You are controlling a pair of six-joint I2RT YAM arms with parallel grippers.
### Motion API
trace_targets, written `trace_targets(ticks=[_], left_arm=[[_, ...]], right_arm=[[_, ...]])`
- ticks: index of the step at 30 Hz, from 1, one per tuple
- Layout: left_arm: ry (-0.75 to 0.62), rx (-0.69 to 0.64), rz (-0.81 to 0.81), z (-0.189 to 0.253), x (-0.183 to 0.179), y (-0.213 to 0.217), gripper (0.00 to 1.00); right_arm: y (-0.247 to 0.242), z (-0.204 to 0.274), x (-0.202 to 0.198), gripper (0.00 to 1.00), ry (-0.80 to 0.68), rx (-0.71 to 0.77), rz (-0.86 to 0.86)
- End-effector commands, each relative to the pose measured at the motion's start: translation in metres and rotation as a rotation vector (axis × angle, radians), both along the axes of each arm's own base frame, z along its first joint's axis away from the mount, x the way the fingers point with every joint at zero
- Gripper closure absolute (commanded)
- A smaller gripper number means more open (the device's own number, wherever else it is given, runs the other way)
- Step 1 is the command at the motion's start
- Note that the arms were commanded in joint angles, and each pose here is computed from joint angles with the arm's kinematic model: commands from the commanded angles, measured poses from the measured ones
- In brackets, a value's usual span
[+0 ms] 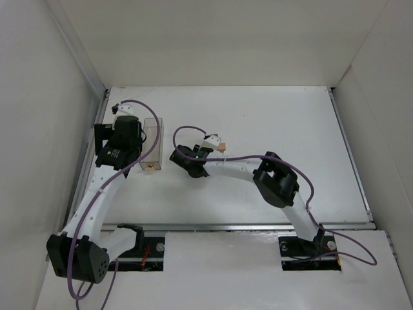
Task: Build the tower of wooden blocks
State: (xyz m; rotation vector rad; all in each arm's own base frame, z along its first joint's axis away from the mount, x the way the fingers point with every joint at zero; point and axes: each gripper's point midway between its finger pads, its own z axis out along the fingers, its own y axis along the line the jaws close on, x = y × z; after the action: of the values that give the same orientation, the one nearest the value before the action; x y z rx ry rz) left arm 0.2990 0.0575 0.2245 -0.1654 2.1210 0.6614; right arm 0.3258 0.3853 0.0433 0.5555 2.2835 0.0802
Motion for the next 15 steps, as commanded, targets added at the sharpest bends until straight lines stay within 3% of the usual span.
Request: trace_targets(ticks=[1, 7, 12, 15], left_arm=[[-0.045, -0.006, 0.012, 0.009, 0.004, -0.001, 0.01], [-0.045, -0.006, 0.012, 0.009, 0.004, -0.001, 0.01], [-0.045, -0.006, 0.012, 0.009, 0.004, -0.001, 0.01], [-0.045, -0.006, 0.012, 0.009, 0.004, -0.001, 0.01]], right_arm=[[0.004, 0.005, 0.004, 0.51, -0.003, 0.016, -0.009], [0.003, 0.004, -0.001, 0.64, 0.017, 0.017, -0.003], [0.005, 0.005, -0.01, 0.85, 0.04, 0.028, 0.015], [0.014, 0.011, -0.023, 0.92, 0.04, 0.015, 0.088]])
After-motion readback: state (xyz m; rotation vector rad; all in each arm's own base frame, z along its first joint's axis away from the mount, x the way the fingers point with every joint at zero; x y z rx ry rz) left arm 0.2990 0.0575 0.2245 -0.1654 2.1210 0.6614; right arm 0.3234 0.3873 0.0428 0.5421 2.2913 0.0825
